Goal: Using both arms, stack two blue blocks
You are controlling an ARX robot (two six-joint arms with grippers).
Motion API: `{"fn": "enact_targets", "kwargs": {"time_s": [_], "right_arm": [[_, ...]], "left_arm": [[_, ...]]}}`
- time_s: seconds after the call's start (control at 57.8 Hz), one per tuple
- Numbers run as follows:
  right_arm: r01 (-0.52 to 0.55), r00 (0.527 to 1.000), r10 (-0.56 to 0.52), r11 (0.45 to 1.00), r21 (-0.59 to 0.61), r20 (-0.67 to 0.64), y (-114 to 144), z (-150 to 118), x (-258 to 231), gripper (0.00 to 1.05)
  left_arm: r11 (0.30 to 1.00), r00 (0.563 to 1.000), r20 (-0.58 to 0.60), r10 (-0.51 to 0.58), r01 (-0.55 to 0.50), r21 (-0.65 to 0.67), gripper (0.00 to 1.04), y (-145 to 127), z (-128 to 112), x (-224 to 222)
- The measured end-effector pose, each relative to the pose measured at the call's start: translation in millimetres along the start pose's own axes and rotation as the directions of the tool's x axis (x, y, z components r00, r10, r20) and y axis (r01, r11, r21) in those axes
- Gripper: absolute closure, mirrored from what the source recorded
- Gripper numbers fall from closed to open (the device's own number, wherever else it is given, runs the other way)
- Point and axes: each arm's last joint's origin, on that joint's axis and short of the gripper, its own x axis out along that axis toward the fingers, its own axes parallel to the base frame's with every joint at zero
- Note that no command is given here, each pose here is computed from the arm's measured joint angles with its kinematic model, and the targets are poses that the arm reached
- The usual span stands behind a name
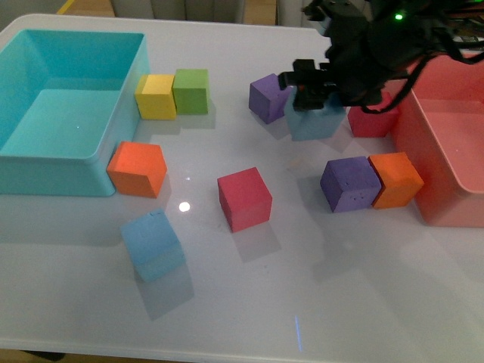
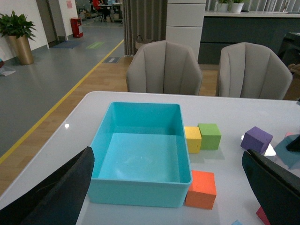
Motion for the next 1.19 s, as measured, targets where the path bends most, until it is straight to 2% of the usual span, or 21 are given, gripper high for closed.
{"fn": "enact_targets", "kwargs": {"time_s": [0.208,0.467,0.935,0.952,1.073,1.194], "right_arm": [[-0.003,0.999,0.002,0.999,-0.034,-0.039,21.5,5.2,30.8,0.60],[0.029,0.995,-0.033,0.999,-0.037,-0.099,20.5,-5.9,60.0,0.61],[0.012,0.993,-0.017,0.999,-0.043,-0.118,28.7,-18.7,68.2,0.60],[0.012,0.993,-0.017,0.999,-0.043,-0.118,28.7,-18.8,68.3,0.59],[0.013,0.994,-0.017,0.999,-0.038,-0.111,27.8,-23.1,70.3,0.29],[0.014,0.994,-0.017,0.999,-0.035,-0.105,25.7,-27.5,69.1,0.12]], "left_arm": [[1.000,1.000,0.000,0.000,0.000,0.000,0.09,0.0,0.0,0.0],[1.000,1.000,0.000,0.000,0.000,0.000,0.09,0.0,0.0,0.0],[1.000,1.000,0.000,0.000,0.000,0.000,0.09,0.0,0.0,0.0],[1.000,1.000,0.000,0.000,0.000,0.000,0.09,0.0,0.0,0.0],[1.000,1.000,0.000,0.000,0.000,0.000,0.09,0.0,0.0,0.0],[1.000,1.000,0.000,0.000,0.000,0.000,0.09,0.0,0.0,0.0]]}}
